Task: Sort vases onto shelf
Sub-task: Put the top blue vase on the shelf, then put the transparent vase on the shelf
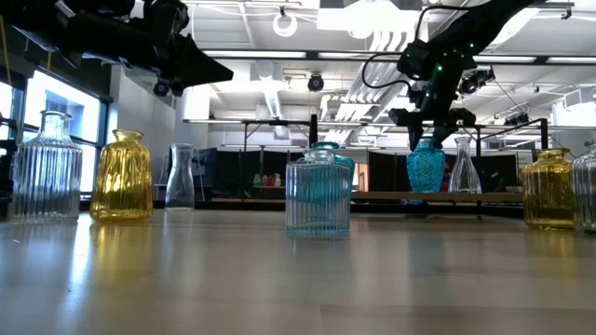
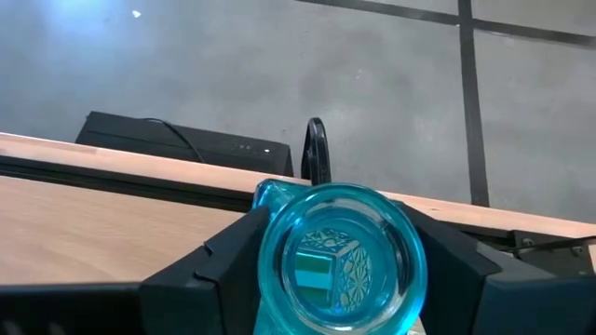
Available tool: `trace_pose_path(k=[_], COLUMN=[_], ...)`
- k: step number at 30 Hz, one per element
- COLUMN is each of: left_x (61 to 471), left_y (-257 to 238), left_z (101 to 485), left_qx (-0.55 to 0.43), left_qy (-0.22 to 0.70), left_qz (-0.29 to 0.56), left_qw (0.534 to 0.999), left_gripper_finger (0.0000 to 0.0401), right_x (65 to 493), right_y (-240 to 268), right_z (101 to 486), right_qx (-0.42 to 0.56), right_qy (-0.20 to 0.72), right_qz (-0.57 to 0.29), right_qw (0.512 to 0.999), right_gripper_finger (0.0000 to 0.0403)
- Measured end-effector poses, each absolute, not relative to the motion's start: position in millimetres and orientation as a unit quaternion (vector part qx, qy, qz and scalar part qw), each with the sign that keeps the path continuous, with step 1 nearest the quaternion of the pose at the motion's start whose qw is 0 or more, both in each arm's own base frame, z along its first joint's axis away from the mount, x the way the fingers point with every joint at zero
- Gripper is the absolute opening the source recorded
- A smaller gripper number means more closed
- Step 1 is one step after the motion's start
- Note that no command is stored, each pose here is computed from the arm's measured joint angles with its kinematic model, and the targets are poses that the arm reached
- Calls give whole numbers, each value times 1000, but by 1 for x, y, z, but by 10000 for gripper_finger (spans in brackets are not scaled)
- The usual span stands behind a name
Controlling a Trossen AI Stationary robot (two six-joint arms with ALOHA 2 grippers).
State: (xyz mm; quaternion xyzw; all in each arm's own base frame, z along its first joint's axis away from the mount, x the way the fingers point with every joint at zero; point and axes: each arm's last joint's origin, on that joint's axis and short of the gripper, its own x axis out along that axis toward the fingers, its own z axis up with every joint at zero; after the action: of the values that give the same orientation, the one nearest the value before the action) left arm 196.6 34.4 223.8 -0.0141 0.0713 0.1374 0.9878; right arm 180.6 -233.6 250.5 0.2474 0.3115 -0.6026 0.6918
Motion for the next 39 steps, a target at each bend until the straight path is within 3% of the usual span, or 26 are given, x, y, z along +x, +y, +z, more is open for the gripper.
trace_pose_path(k=[16, 26, 39], left_x=[197, 197, 197], left_y=[34, 34, 34], left_z=[224, 224, 224], left_qx=[-15, -19, -27], left_qy=[71, 71, 70], left_qz=[134, 134, 134], left_qw=[988, 988, 988], left_gripper_finger=[0, 0, 0], right_x=[180, 180, 190], right_y=[-234, -234, -235], right_z=[251, 251, 280], right_qx=[237, 235, 189], right_qy=[313, 315, 319], right_qz=[-611, -610, -597], right_qw=[688, 689, 712], right_gripper_finger=[211, 274, 280])
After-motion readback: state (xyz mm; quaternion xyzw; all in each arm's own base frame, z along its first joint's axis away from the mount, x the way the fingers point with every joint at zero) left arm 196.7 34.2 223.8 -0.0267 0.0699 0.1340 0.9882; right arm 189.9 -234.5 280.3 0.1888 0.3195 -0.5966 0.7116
